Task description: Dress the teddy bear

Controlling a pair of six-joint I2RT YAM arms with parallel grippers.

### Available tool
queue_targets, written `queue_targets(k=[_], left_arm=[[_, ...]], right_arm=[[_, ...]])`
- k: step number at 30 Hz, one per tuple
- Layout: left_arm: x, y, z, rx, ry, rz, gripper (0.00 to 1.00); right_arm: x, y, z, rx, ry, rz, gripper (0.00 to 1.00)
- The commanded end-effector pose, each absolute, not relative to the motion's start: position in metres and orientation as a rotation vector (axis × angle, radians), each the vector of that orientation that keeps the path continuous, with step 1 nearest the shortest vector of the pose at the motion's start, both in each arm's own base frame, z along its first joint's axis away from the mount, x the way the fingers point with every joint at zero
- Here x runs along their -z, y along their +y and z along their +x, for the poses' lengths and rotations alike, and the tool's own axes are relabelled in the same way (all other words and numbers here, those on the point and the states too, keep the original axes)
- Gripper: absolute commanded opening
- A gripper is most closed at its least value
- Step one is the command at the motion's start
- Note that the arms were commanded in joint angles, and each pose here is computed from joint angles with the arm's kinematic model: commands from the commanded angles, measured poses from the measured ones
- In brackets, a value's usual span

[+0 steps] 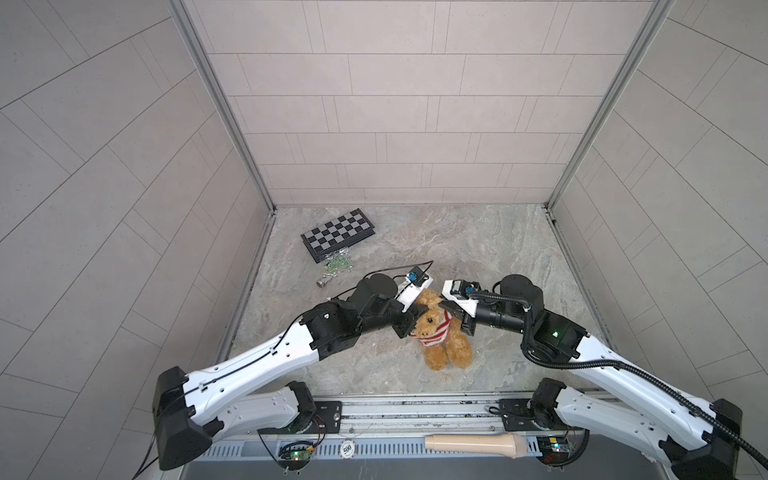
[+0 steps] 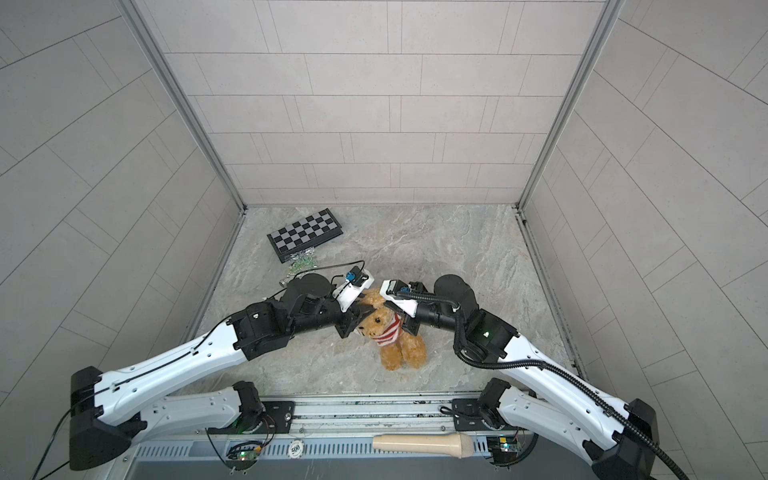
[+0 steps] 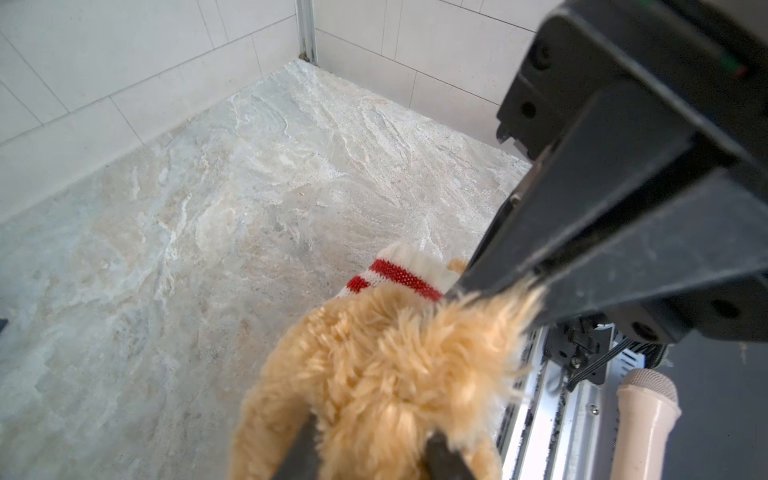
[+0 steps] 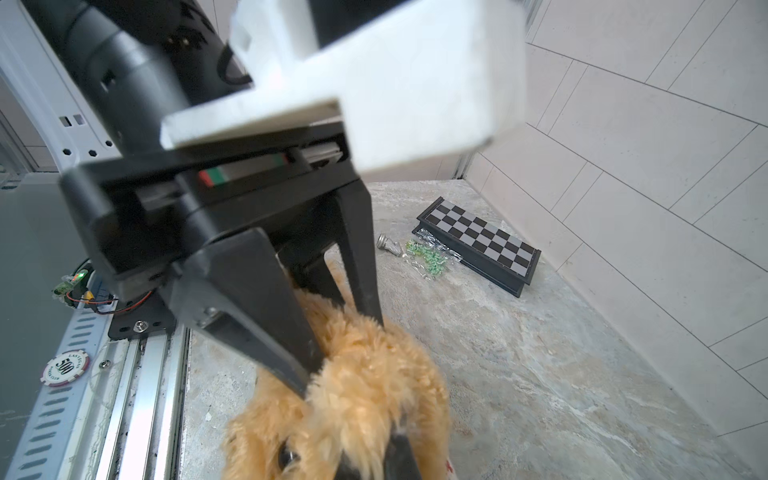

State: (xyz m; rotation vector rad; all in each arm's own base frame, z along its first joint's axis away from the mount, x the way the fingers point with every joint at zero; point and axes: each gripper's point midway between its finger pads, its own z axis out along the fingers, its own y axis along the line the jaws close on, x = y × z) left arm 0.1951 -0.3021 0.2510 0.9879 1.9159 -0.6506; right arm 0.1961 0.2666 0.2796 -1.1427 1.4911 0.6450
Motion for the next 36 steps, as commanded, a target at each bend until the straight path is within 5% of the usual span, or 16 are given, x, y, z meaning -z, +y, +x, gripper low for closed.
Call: queue_targets(k=[1,6,11,15,23,36], left_arm=[[-0.248,-0.297,0.199,0.626,1.911,0.952,0.19],[-0.248,-0.289,0.199,0.621,1.884,0.911,0.0],[-0.25,-0.279,0.203,0.615,1.868,0.847,0.0],[-0.248,-0.269,0.207,0.648,1.862,0.771,0.0],[-0.256,-0.255,0.207,0.733,1.805,0.674,0.0],[-0.264,-0.251,0.2,0.832,1.741,0.608,0.0]], right_arm=[[-0.316,0.271,0.185,-0.708,1.353,-1.11,0.0],[-0.316,0.258,0.191,-0.678,1.411,-1.015,0.12],[-0.3,0.222,0.199,-0.611,1.562,-0.808,0.39],[-0.285,0.202,0.197,-0.666,1.724,-0.639,0.48],[-0.223,0.21,0.187,-0.829,1.986,-0.542,0.48],[-0.207,0.243,0.193,-0.936,2.018,-0.624,0.36]])
